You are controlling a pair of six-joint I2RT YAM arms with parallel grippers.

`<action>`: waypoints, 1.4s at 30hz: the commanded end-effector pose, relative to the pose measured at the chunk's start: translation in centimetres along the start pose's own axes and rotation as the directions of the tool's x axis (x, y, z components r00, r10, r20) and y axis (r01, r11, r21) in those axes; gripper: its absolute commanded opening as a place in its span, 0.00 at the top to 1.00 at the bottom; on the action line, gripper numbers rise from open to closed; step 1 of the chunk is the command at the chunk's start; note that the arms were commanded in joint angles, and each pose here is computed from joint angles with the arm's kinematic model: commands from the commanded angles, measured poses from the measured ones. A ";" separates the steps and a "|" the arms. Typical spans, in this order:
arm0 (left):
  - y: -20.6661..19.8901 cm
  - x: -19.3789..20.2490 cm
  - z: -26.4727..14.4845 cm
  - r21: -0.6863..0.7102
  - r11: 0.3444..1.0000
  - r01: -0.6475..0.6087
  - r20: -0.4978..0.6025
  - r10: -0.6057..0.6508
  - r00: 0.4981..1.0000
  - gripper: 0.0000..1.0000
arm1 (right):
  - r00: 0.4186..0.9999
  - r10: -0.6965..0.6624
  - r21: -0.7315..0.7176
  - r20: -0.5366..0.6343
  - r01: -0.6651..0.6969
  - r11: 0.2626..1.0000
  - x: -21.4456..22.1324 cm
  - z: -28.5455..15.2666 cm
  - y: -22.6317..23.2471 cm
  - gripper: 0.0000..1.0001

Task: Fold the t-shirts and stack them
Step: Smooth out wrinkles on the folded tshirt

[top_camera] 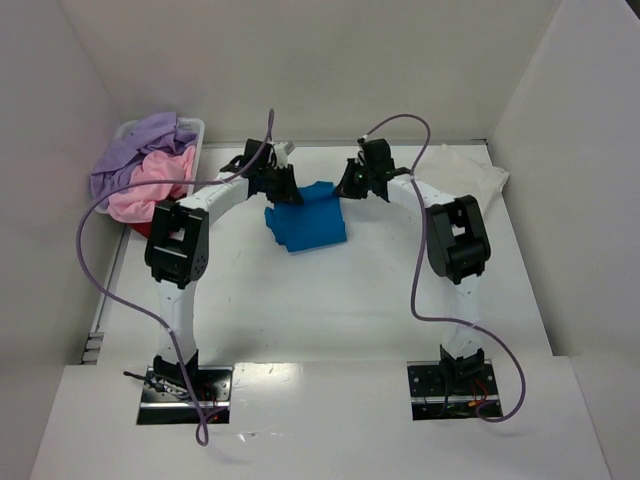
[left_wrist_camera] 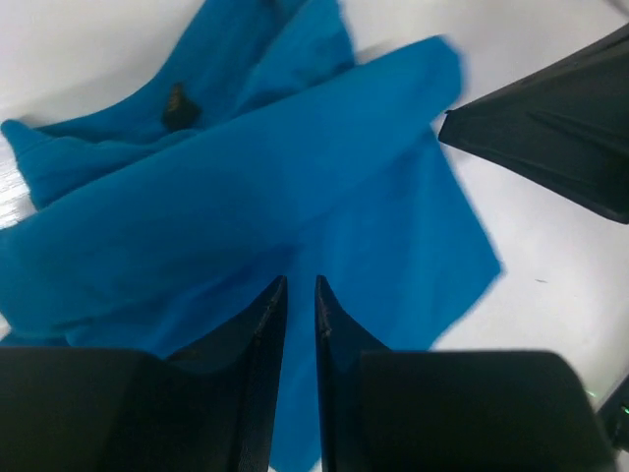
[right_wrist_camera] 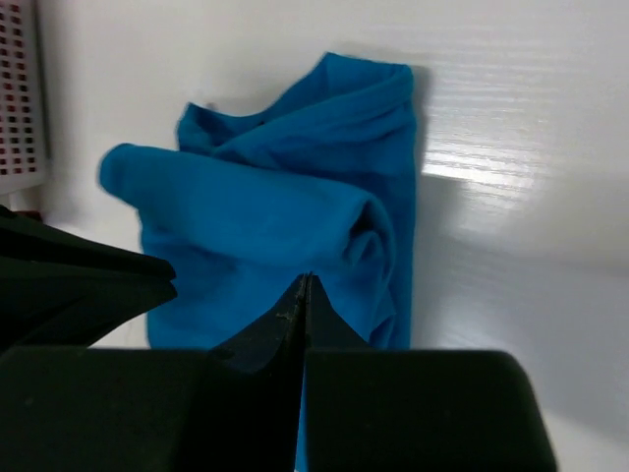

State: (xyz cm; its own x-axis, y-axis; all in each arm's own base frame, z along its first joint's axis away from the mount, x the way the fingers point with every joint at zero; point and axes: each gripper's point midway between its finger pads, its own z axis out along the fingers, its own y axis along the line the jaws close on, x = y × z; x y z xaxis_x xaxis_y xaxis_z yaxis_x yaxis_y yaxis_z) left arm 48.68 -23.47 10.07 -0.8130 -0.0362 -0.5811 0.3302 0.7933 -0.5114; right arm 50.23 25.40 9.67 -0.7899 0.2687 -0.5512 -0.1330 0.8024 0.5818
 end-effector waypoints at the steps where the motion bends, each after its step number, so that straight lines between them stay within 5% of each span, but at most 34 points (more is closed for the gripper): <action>1: 1.8 -1.2 1.2 -0.011 1.000 0.009 0.028 -0.008 1.000 0.75 | 1.000 -0.013 -0.027 -0.018 0.013 1.000 0.2 2.2 -0.1 0.99; 32: 10.2 -5.5 3.0 -0.215 0.976 0.033 0.092 -0.013 0.996 0.61 | 0.997 -0.055 0.023 0.057 0.054 0.998 -5.9 8.2 -1.5 0.91; 42: 6.3 -11.1 -4.2 -0.188 0.981 -0.056 0.202 0.094 0.975 0.37 | 0.963 -0.106 0.015 0.248 0.105 0.994 -13.8 -3.2 3.0 0.70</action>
State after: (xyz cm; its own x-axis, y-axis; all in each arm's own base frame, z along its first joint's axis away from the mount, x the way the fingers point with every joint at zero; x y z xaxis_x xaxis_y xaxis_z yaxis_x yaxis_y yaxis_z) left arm 57.54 -15.13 7.37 -0.7721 -0.1081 -0.6262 0.1743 0.9116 -0.3723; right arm 59.24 23.85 8.60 -0.7463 0.2784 -0.6046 -0.1111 0.8435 0.5256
